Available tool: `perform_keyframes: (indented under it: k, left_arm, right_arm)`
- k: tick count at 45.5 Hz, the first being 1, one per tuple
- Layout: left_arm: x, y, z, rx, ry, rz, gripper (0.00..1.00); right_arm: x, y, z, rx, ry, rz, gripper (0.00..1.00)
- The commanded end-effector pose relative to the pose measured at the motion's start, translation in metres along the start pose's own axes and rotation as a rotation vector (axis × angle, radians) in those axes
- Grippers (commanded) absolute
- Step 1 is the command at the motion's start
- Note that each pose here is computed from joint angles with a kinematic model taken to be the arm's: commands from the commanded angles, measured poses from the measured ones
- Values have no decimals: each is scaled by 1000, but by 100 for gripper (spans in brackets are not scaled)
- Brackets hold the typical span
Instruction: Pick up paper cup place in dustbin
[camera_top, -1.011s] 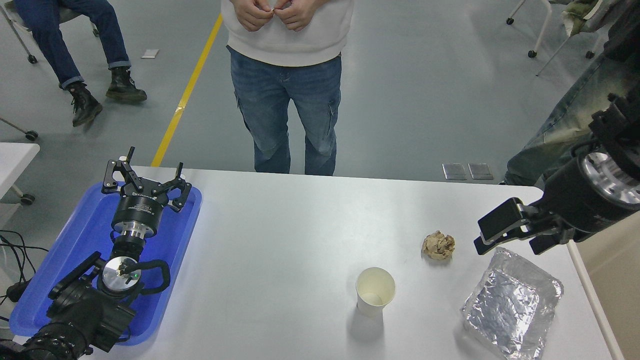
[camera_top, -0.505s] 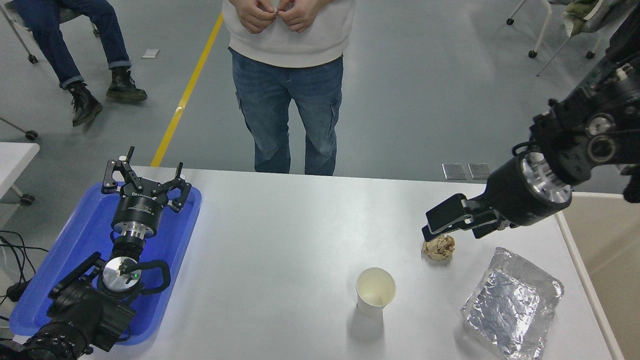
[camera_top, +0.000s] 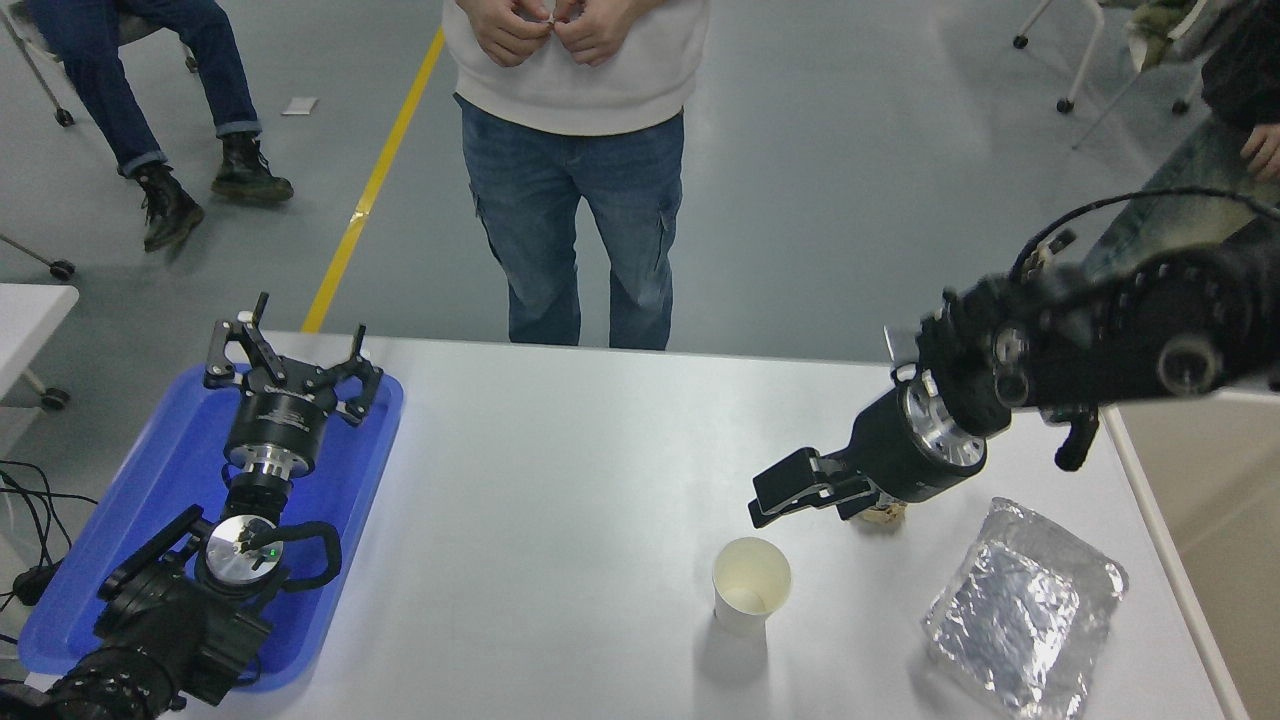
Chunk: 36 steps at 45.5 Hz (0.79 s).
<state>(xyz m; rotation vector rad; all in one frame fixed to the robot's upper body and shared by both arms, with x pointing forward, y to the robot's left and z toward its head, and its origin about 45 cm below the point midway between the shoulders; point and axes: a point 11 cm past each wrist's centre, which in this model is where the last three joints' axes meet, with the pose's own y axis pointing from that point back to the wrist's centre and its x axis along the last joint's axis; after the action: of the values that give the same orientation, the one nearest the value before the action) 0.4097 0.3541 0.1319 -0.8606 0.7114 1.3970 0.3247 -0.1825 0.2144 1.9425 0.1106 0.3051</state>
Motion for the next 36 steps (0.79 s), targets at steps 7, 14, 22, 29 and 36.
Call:
perform_keyframes:
  k: [7, 14, 22, 29, 36]
  left_arm:
    - [0, 0, 0, 0, 1, -2, 100]
    - [0, 0, 0, 0, 1, -2, 100]
    - [0, 0, 1, -1, -1, -1, 100]
    - [0, 0, 0, 0, 0, 0, 100]
    - [0, 0, 0, 0, 0, 0, 100]
  right_arm:
    - [-6, -52, 23, -48, 63, -3, 100]
    - [-6, -55, 32, -80, 103, -6, 100]
    - [-6, -61, 34, -84, 101, 5, 100]
    - [-5, -69, 26, -71, 116, 11, 100]
    - [-6, -77, 23, -69, 123, 9, 99]
